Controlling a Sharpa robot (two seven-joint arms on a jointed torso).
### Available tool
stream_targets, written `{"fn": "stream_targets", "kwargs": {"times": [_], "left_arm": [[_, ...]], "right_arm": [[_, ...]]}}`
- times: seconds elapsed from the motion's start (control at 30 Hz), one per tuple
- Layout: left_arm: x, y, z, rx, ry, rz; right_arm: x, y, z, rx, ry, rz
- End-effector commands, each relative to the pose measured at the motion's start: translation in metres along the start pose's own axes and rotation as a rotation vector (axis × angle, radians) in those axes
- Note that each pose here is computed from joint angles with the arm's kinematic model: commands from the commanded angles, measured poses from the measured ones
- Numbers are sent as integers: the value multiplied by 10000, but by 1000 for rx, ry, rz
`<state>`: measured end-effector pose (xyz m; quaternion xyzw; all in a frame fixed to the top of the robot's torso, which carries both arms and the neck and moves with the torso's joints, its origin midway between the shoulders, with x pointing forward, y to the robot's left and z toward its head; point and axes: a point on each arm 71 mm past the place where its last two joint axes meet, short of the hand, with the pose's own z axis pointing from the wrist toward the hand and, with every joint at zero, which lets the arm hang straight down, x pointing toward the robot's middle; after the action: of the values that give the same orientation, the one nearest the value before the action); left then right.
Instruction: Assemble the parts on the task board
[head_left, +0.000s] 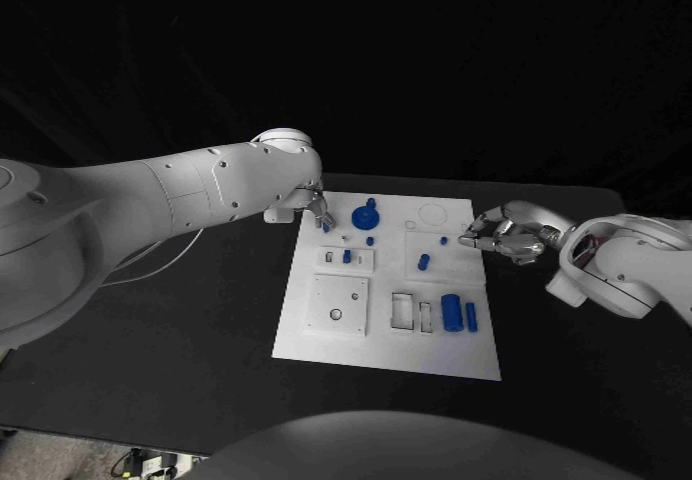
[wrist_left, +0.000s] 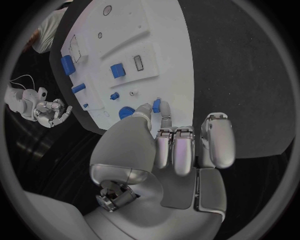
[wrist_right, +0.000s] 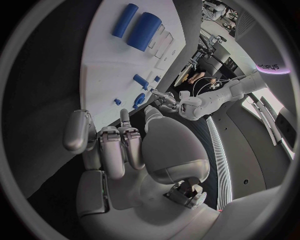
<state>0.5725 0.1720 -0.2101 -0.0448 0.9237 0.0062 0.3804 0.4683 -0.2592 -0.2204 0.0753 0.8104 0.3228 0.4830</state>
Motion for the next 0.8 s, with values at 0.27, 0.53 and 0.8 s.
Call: {"fn": "stream_targets", "kwargs": {"times": [0.27,0.53,0.8], "left_arm": [[-1,-17,2,-1,3,12],[-4,-21,5,5,4,-5],[-4,-33,10,16,7,-18]], "right_arm": [[19,-1,-2,1,19,-4],[20,-5,-5,4,22,-4],[21,-6,-6,5,22,-4]]}}
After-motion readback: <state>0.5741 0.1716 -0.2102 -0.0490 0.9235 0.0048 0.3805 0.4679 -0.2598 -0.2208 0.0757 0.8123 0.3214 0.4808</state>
